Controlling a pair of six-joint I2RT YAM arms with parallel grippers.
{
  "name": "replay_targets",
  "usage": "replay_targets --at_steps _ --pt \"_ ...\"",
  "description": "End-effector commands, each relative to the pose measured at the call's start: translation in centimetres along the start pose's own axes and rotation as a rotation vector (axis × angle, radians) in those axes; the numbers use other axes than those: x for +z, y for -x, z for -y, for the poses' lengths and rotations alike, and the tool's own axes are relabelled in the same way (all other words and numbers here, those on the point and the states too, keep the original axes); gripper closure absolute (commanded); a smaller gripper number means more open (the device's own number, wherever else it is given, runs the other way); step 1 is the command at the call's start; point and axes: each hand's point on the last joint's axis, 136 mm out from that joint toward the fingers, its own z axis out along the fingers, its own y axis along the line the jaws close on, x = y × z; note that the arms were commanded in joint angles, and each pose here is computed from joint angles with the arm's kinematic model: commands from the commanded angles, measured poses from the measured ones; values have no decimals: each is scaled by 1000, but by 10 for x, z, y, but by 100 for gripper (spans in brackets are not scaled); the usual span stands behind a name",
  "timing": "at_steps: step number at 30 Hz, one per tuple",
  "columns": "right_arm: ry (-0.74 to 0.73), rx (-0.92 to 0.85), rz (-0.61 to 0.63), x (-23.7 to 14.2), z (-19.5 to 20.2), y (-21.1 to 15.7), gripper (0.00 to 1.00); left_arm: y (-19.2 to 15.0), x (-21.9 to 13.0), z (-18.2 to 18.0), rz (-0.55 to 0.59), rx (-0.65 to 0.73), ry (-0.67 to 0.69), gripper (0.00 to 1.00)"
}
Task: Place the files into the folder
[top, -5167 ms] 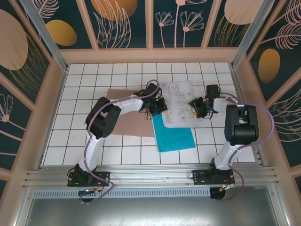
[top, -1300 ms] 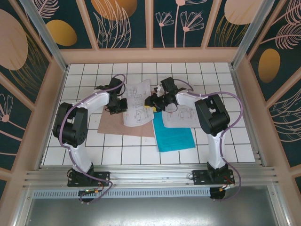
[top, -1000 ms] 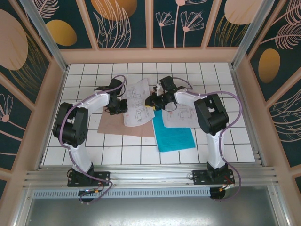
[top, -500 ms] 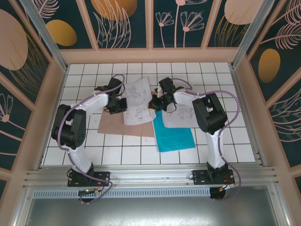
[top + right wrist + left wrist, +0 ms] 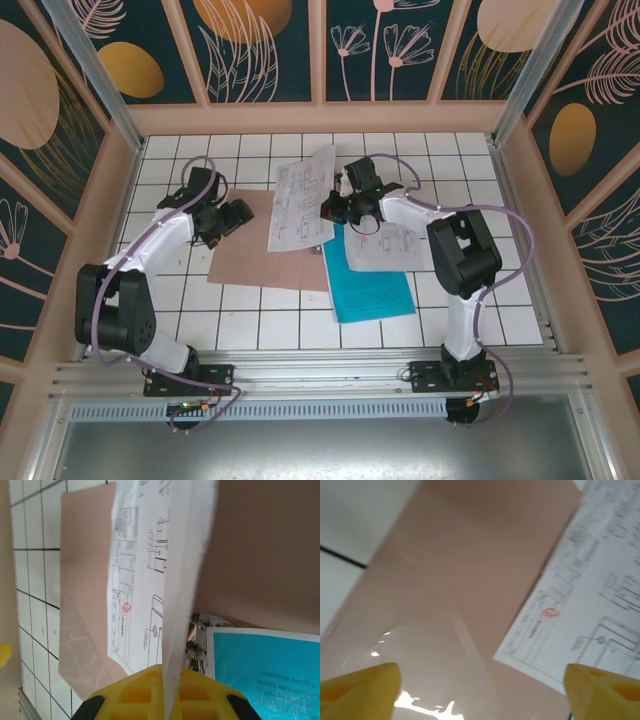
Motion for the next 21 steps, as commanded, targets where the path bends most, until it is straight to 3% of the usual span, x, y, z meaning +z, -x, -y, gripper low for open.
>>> replay_targets --at_steps 1,6,14,21 --pt "31 -93 132 -20 -21 21 100 -1 -6 -23 16 -190 12 9" --pt "73 -172 203 -32 -38 34 100 -12 -4 -50 29 -298 33 1" --pt "123 -285 222 -34 -50 35 100 -29 7 -66 27 -488 -21 1" --pt "157 -345 205 -32 -53 24 100 -34 15 -81 29 -552 3 1"
